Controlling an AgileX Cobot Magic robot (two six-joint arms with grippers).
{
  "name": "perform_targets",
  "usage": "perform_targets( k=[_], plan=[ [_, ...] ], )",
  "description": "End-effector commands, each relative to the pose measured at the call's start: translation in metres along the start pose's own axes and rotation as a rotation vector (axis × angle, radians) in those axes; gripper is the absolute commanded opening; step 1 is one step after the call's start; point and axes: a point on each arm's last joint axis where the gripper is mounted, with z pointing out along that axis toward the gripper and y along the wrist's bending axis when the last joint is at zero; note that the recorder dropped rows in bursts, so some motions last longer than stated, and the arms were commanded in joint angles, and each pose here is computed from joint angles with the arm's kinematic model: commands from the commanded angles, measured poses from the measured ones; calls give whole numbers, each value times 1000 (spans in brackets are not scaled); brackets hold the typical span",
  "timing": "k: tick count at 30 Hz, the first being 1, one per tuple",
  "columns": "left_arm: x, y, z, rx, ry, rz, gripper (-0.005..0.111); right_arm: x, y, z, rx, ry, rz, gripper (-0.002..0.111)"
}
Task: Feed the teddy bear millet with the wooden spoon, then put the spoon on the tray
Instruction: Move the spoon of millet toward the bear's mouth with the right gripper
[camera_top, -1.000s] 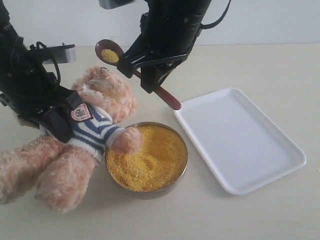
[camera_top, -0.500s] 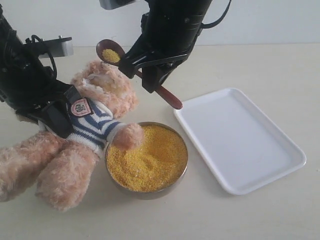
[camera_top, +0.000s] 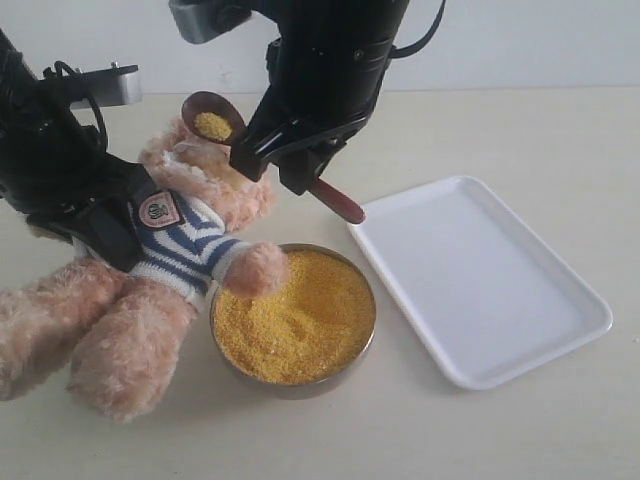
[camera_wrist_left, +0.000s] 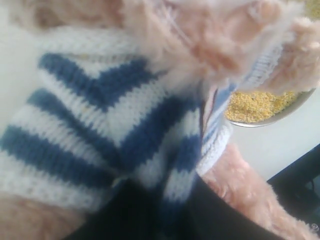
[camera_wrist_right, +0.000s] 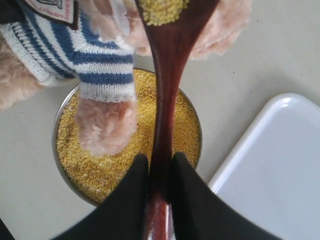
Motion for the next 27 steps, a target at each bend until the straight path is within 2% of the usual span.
perform_targets(
  k=[1,27],
  plan=[
    [1,-3,-4,11,-13,13,4,-1,1,-3,11,-7,4,0],
    [0,-4,-4,19,-15,10,4,-4,4,-1,-25,-34,19,0]
  ],
)
